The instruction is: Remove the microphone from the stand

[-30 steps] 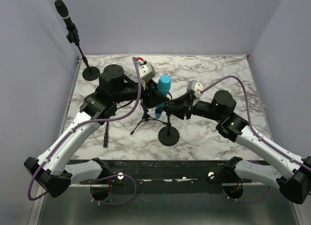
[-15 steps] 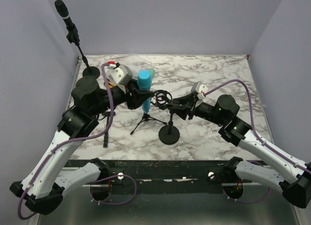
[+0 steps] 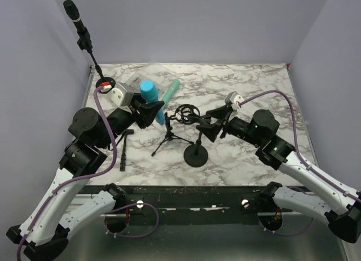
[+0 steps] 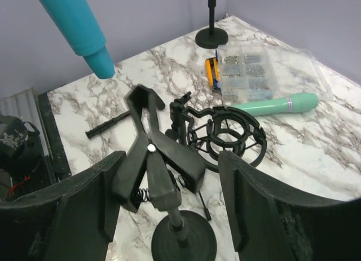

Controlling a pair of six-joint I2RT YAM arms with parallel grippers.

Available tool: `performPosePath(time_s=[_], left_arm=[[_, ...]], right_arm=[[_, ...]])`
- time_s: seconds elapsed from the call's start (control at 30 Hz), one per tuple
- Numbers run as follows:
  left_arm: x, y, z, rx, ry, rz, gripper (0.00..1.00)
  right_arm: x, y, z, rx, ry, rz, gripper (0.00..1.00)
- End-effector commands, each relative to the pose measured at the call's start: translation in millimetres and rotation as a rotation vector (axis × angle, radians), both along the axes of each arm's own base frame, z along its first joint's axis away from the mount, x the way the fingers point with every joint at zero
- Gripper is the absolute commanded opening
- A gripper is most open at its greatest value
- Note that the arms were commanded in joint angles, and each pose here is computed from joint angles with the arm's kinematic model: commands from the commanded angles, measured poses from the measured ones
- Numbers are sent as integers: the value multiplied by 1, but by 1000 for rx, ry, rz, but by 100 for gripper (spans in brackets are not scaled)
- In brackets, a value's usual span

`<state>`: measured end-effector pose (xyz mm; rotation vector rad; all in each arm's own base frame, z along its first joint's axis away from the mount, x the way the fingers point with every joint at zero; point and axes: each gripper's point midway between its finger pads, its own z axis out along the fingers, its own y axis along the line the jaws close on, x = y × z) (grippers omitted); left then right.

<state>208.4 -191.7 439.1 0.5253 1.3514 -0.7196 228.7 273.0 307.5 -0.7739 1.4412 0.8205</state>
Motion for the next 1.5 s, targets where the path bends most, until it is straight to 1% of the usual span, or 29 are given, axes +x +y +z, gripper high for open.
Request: performPosePath(time_s=[0.0,0.13,0.2,0.27,0.37,0.5,0.6,0.73,0.83,0.9,1.0,1.13,1.27,1.3,1.4,1.47], left_arm=[[7,3,12,-48,6,36,0],[11,1,11,-39,55,37,0],[11,3,12,-57,40,45,0],[11,5,13,-74,23,50,0],[9,5,15,-77,9,40,0],[8,2,15,-102,6,25,0],[4,-1,18,-146,21,-2,0],[-5,-10,20,-171,1,-80,0],[-7,-17,17,-165,11,-120,0],[-7,-21,14,-157,15,-139,0],[-10,-26,12,-139,23,-170,0],[-15,-33,10,-123,24,-227,0],[-19,-39,9,-105,46,-271,0],[-20,-39,10,-106,45,-275,0],[-24,-39,13,-110,41,-287,0],[-25,-38,13,-112,34,-290,0]], right_arm=[[5,-11,-2,-16,113,-87,78],[8,-17,12,-11,145,-129,96],[11,-19,24,-17,146,-148,100],[10,-22,37,-17,150,-161,100],[5,-25,59,21,136,-159,100],[0,-18,80,50,153,-118,100],[-6,1,94,71,177,-19,100],[-15,35,113,117,197,175,99],[-24,62,113,126,235,326,93],[-29,76,110,129,247,386,86],[-34,90,103,129,222,440,77],[-30,99,99,137,191,445,66],[-30,106,98,143,161,464,60],[-30,109,98,141,163,473,56],[-36,119,95,122,157,518,50],[-37,124,94,110,153,520,40]])
